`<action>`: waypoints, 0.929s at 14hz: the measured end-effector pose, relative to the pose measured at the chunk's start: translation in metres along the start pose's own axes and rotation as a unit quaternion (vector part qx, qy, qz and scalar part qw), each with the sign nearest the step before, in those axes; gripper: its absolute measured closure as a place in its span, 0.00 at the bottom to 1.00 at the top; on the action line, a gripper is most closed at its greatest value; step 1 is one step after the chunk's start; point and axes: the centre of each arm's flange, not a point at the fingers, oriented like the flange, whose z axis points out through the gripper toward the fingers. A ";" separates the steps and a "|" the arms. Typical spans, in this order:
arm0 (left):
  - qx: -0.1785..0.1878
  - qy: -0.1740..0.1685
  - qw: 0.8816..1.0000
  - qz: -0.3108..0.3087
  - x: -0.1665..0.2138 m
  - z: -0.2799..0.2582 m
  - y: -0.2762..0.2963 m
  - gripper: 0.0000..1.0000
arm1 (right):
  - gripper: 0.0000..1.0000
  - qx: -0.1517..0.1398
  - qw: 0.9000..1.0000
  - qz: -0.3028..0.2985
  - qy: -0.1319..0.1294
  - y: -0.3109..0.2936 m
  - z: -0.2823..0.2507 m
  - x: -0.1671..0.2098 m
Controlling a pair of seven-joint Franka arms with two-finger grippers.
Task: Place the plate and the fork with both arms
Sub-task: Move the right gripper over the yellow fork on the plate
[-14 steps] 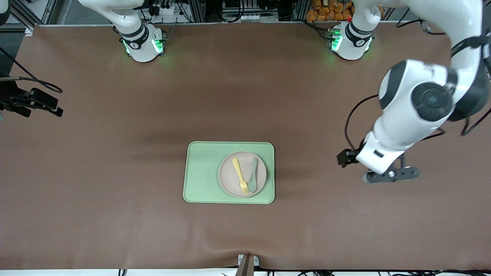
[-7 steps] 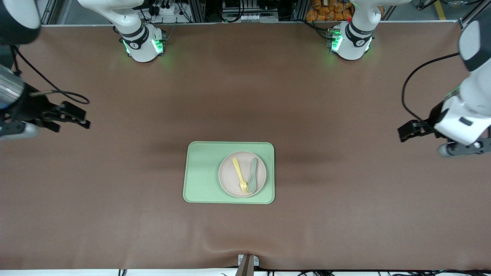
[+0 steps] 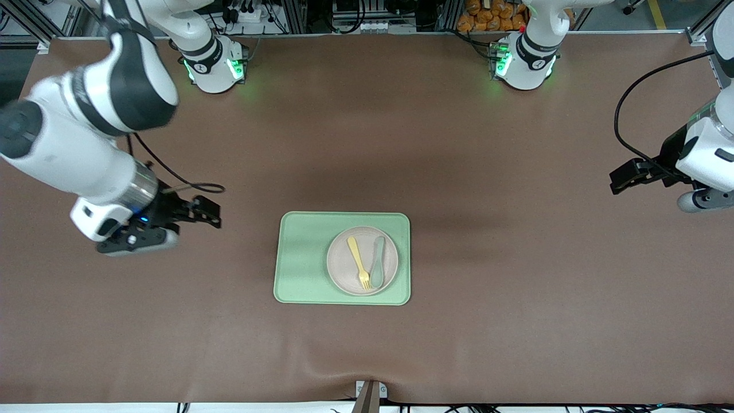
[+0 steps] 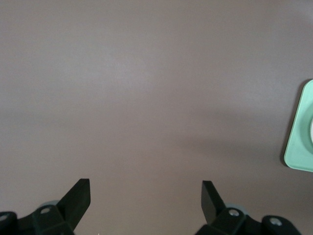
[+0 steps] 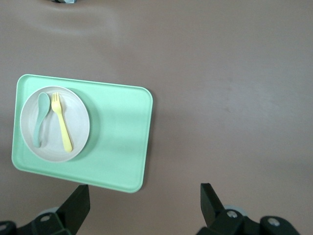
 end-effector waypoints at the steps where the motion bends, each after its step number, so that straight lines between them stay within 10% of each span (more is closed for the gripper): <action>1: 0.001 -0.002 1.000 0.002 -0.004 0.001 0.002 0.00 | 0.00 0.000 1.000 -0.007 -0.003 -0.012 0.019 0.009; 13: -0.014 -0.013 1.000 0.000 -0.009 0.006 0.002 0.00 | 0.05 -0.008 0.999 -0.042 0.018 -0.182 0.249 0.030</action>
